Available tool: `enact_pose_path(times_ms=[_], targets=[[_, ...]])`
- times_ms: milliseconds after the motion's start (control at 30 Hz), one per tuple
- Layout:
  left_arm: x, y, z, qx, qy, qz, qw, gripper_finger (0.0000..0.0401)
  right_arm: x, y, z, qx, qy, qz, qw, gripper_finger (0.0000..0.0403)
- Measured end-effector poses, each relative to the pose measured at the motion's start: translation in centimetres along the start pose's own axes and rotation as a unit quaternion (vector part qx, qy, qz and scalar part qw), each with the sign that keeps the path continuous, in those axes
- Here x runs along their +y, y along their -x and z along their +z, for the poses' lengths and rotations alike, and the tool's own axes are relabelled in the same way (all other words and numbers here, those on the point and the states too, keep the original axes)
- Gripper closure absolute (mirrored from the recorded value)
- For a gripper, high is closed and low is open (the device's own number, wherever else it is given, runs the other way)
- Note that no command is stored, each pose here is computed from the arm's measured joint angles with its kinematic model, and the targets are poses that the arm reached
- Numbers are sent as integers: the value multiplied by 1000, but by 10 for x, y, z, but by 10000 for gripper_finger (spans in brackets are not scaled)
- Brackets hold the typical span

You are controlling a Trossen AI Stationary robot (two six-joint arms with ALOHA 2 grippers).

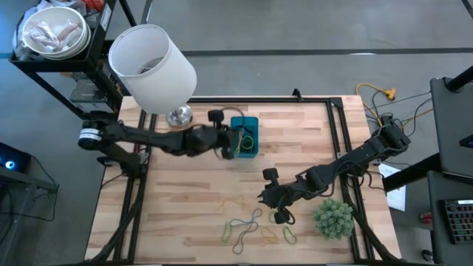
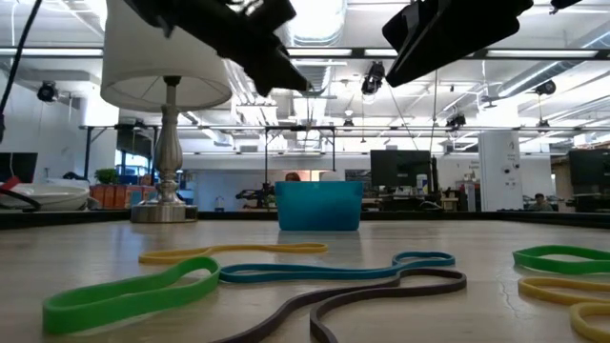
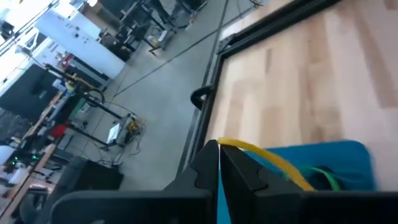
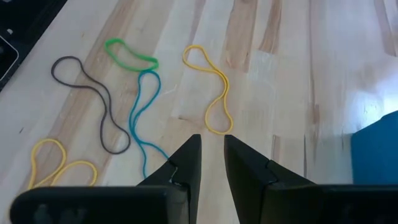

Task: Pick and place rubber bands into bin
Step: Put the yellow rubber band into the blue bin

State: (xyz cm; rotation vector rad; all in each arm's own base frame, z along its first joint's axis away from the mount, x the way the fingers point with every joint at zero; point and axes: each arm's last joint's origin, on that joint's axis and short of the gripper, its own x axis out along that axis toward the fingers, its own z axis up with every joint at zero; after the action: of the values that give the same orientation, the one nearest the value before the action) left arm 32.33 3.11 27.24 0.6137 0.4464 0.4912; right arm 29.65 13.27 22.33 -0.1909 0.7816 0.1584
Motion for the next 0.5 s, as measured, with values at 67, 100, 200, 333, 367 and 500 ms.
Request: enact_pose_path(times_ms=[67,100,200,333,367,500], targets=[[7,-11,-2,-2,9,2,1000,401,0,0,0,1,4,0,1000,339],[10,-16,-3,1,11,4,1000,401,0,0,0,1,5,0,1000,339],[12,-31,-9,16,11,2,1000,401,0,0,0,1,5,0,1000,339],[8,-48,-19,39,4,-2,999,401,0,0,-1,3,7,0,1000,339],[6,-52,-21,44,2,-4,999,401,0,0,-1,3,7,0,1000,339],[-2,-63,-30,60,-4,-14,998,401,0,0,-1,3,7,0,1000,339]])
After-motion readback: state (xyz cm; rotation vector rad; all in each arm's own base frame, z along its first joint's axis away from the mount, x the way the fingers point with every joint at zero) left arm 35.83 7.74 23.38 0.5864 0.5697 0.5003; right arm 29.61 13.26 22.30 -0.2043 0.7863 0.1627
